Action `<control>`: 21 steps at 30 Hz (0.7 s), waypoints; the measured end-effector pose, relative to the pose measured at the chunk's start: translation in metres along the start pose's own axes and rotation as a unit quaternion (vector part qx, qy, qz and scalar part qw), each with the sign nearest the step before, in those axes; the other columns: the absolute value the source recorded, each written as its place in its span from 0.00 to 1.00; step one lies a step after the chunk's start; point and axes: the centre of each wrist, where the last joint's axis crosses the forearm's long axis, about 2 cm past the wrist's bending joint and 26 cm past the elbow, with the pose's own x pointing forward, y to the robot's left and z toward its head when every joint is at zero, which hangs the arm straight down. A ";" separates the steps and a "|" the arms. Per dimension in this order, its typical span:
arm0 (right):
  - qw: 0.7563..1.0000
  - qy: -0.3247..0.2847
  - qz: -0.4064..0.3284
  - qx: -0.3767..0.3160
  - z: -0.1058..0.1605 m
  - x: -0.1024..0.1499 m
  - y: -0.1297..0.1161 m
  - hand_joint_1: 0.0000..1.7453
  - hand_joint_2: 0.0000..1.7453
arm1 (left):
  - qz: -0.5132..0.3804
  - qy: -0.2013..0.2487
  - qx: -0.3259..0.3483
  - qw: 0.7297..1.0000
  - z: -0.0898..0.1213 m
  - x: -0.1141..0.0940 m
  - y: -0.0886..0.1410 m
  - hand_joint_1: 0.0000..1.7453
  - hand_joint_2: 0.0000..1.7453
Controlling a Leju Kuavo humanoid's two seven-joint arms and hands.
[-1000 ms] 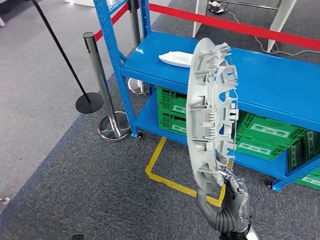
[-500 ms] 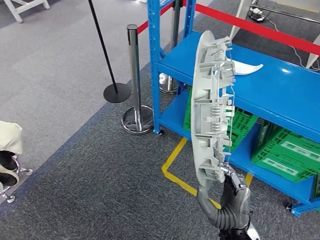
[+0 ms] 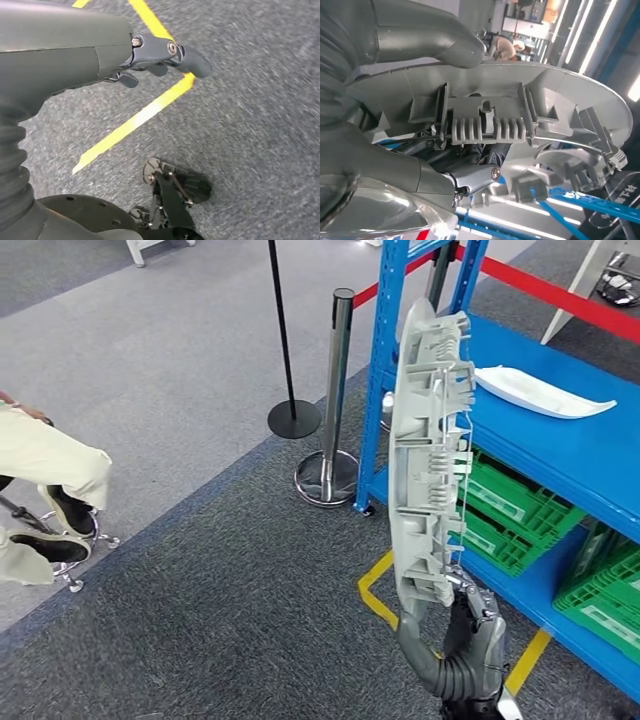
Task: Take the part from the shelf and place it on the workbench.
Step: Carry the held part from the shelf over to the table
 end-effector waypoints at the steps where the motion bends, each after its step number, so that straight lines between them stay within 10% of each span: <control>1: 1.000 0.000 -0.001 -0.001 0.000 0.000 0.000 1.00 1.00 | 0.000 0.000 0.000 1.000 0.000 0.000 0.000 0.00 1.00; 21: 1.000 -0.006 -0.017 -0.023 -0.006 0.007 -0.002 1.00 1.00 | 0.002 -0.006 -0.015 1.000 0.000 0.003 -0.003 0.00 1.00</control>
